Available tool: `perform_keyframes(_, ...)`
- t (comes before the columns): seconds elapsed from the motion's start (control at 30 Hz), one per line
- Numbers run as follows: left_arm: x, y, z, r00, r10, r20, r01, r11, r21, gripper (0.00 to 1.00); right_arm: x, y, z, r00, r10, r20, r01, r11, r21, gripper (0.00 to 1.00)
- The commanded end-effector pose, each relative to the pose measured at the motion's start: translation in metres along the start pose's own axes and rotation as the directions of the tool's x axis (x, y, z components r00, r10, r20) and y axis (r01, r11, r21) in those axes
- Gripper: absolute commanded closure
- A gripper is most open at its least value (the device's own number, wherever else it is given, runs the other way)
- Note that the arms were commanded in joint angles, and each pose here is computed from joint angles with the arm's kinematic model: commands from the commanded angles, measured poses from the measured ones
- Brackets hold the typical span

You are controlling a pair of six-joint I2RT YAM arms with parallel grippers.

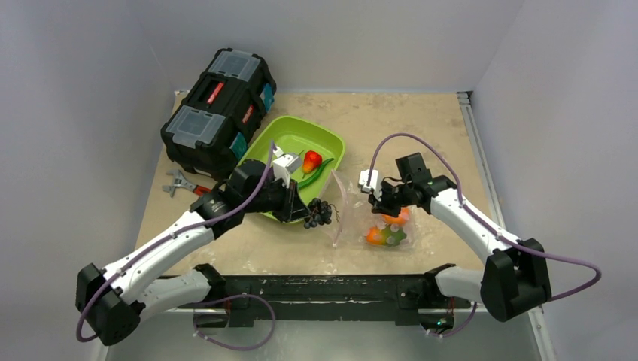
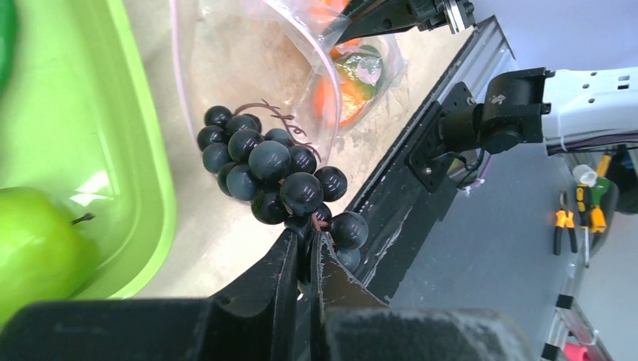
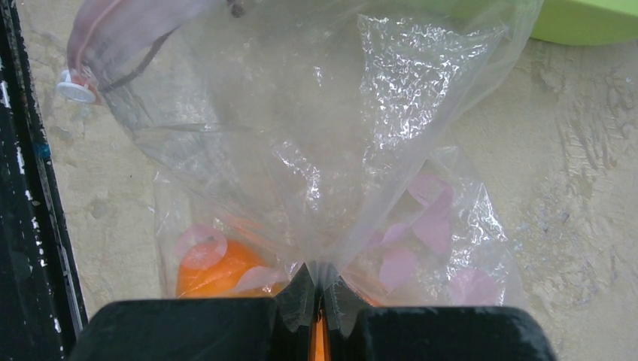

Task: Open the zip-top bag and remove the fake food
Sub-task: Pick up the fake fruit from the zipper food storage bag, then place the fake fruit in the bin.

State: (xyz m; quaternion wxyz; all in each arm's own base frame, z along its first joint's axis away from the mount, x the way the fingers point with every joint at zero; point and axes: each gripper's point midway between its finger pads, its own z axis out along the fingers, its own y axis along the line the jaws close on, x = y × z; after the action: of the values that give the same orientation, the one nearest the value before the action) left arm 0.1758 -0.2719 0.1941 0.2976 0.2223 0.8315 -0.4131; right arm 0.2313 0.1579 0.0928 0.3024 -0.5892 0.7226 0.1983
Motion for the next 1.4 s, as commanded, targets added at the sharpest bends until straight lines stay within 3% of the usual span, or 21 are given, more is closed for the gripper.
perform_keyframes(0.0,-0.021,0.007,-0.031,0.995,0.071,0.072,-0.063,0.992,-0.106,1.00,-0.004,-0.007,0.001,1.000,-0.001,0.012,0.001,1.000,0.029,1.00)
perform_keyframes(0.47,-0.075,0.023,-0.084,0.960,0.201,0.196,-0.130,0.937,-0.323,1.00,-0.003,-0.008,0.001,1.000,0.006,0.011,-0.006,0.999,0.036,1.00)
perform_keyframes(0.93,-0.105,0.091,-0.050,0.955,0.206,0.213,-0.080,0.871,-0.485,1.00,-0.002,-0.008,0.002,1.000,0.009,0.005,-0.009,0.999,0.033,1.00)
perform_keyframes(1.37,-0.114,0.144,-0.032,0.957,0.138,0.255,0.024,0.839,-0.544,1.00,0.000,-0.008,0.004,1.000,0.012,0.000,-0.012,1.000,0.025,1.00)
